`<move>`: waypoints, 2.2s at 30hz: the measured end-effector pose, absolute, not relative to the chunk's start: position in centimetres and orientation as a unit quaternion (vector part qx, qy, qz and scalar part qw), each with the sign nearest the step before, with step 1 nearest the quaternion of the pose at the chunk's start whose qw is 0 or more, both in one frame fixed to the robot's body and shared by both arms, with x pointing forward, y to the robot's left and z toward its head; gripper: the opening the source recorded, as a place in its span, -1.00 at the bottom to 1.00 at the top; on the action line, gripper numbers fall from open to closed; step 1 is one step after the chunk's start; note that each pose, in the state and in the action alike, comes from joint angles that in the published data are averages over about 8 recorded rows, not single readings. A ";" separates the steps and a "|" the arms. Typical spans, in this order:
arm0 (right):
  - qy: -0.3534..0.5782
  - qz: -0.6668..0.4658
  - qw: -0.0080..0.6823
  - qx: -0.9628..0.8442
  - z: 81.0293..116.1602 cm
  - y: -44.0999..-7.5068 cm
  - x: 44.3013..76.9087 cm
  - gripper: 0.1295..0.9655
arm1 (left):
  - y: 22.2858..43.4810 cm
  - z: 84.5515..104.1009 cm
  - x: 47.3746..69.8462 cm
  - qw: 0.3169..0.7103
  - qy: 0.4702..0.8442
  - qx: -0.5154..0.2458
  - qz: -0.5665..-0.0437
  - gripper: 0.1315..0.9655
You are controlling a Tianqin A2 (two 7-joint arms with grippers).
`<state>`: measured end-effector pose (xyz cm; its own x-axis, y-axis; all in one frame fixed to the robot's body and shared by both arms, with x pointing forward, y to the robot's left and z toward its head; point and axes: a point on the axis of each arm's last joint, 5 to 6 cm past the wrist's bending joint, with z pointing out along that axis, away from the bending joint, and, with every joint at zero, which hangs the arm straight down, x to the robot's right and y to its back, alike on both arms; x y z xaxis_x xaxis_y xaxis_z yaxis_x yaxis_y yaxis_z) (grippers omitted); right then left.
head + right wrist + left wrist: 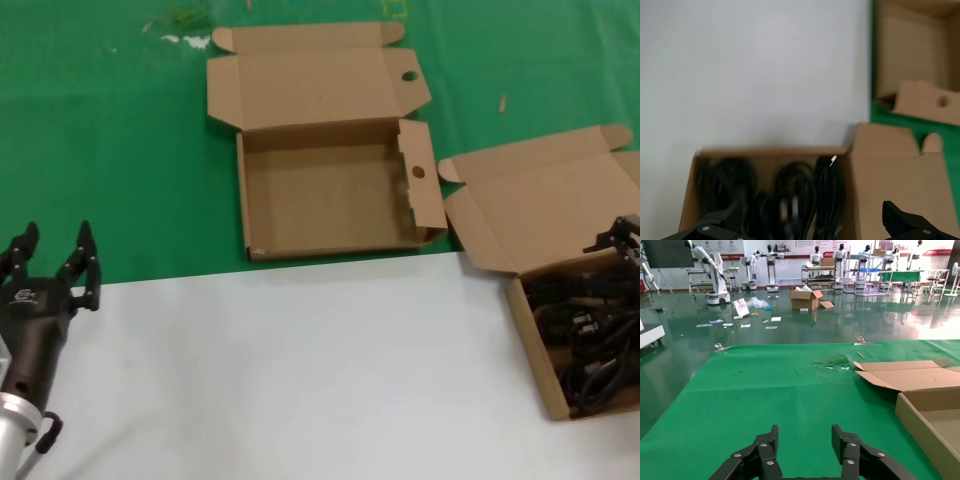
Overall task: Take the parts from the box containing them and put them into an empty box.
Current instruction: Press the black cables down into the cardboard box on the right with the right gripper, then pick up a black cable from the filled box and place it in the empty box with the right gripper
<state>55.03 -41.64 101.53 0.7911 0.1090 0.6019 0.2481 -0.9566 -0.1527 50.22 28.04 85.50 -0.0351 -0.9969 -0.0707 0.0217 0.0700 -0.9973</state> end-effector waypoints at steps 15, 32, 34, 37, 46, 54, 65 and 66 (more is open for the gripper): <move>-0.177 -0.262 0.028 -0.948 102.7 -42.0 60.0 0.95 | 28.0 85.5 50.2 0.513 0.521 -0.468 -0.496 -0.68; -0.132 -0.244 0.026 -0.960 101.8 -42.6 60.8 0.47 | 28.0 85.5 50.2 0.513 0.521 -0.468 -0.496 -0.98; -0.128 -0.243 0.028 -0.961 101.5 -42.7 60.8 0.37 | 28.0 85.5 50.2 0.513 0.521 -0.468 -0.496 -0.98; -0.123 -0.242 0.031 -0.962 101.2 -42.8 60.6 0.21 | 28.0 85.5 50.2 0.513 0.521 -0.468 -0.496 -0.98; -0.117 -0.241 0.034 -0.963 100.8 -43.3 60.4 -0.31 | 28.0 85.5 50.2 0.513 0.521 -0.468 -0.496 -0.98; -0.117 -0.239 0.035 -0.963 100.4 -43.5 60.3 -0.50 | 28.0 85.5 50.2 0.513 0.521 -0.468 -0.496 -0.98; -0.105 -0.239 0.032 -0.965 103.0 -43.3 59.2 -0.81 | 28.0 85.5 50.2 0.513 0.521 -0.468 -0.496 -0.98; -0.104 -0.241 0.033 -0.964 103.6 -43.2 59.0 -0.84 | 28.0 85.5 50.2 0.513 0.521 -0.468 -0.496 -0.98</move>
